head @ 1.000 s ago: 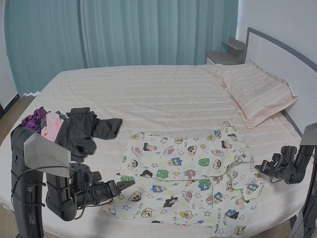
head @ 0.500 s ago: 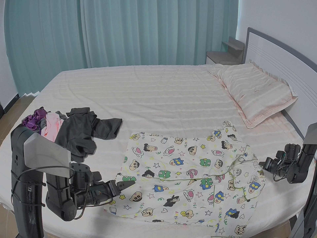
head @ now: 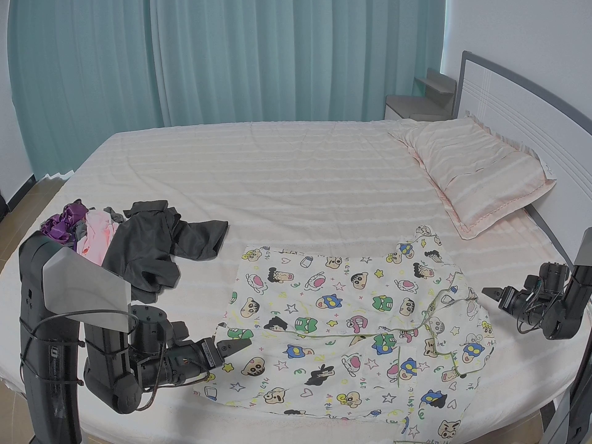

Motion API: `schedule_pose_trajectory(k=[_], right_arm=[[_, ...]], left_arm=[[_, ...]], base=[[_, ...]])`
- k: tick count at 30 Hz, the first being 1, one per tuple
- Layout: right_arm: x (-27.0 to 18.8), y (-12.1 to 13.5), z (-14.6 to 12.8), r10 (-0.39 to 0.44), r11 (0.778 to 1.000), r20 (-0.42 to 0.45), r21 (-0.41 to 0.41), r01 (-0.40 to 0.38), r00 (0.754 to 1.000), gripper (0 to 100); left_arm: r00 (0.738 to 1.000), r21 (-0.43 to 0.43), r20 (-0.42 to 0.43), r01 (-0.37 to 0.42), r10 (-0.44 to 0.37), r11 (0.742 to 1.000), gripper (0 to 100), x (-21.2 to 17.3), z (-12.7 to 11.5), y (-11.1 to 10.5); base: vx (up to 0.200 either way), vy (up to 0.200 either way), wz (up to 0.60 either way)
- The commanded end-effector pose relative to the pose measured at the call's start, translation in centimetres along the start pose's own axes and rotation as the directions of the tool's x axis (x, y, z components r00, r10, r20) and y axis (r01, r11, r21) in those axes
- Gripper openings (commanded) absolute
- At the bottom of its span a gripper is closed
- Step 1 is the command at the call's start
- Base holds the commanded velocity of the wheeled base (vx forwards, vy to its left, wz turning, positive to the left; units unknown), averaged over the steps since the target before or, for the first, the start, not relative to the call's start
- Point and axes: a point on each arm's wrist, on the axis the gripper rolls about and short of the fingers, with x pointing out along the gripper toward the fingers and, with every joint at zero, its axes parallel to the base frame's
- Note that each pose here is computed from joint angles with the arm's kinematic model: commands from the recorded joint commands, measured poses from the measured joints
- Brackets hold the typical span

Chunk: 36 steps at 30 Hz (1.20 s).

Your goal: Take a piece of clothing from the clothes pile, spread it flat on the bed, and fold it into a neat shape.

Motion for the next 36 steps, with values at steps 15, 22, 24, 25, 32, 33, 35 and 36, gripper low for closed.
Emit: schedule_pose_trajectory(k=[15,22,24,25,32,33,35,36], right_arm=[[-5.7,3.1,-2.6,-0.04,0.993,0.052,0.114,0.034,0.998,100],[-5.4,3.2,-4.1,-0.063,0.992,0.026,0.11,0.059,0.998,100],[-5.1,3.3,-4.4,-0.083,0.99,0.027,0.117,0.08,0.996,100],[-5.0,3.5,-4.5,-0.083,0.99,0.033,0.121,0.078,0.996,100],[-5.5,5.4,-5.8,-0.044,0.984,0.014,0.171,0.041,0.999,100],[-5.4,5.6,-5.9,-0.045,0.983,0.014,0.177,0.042,0.999,100],[-5.4,5.9,-6.1,-0.047,0.981,0.012,0.191,0.044,0.999,100],[-5.4,6.1,-6.2,-0.045,0.979,0.012,0.201,0.042,0.999,100]], left_arm=[[1.0,0.015,0.01,-0.01,0.01,1.0,100,-4.2,-0.7,-1.8],[0.993,0.033,0.026,-0.114,0.113,0.993,100,-3.3,-2.1,-2.3],[0.983,0.033,0.002,-0.186,0.186,0.982,100,-2.1,-3.7,-2.0],[0.979,0.034,0.012,-0.206,0.205,0.978,100,-1.6,-4.0,-2.0],[0.946,0.026,0.085,-0.315,0.312,0.949,100,0.6,-4.7,-2.1],[0.934,0.024,0.085,-0.349,0.346,0.937,100,1.0,-4.6,-1.9],[0.92,0.019,0.106,-0.381,0.377,0.924,100,1.6,-4.3,-1.9],[0.915,0.016,0.11,-0.392,0.388,0.92,100,1.8,-4.2,-1.8]], base=[[-0.16,0.0,0.0],[0.0,0.0,0.0],[0.0,0.0,0.0],[0.0,0.0,0.0],[0.0,0.0,0.0],[0.0,0.0,0.0],[0.0,0.0,0.0],[0.0,0.0,0.0]])
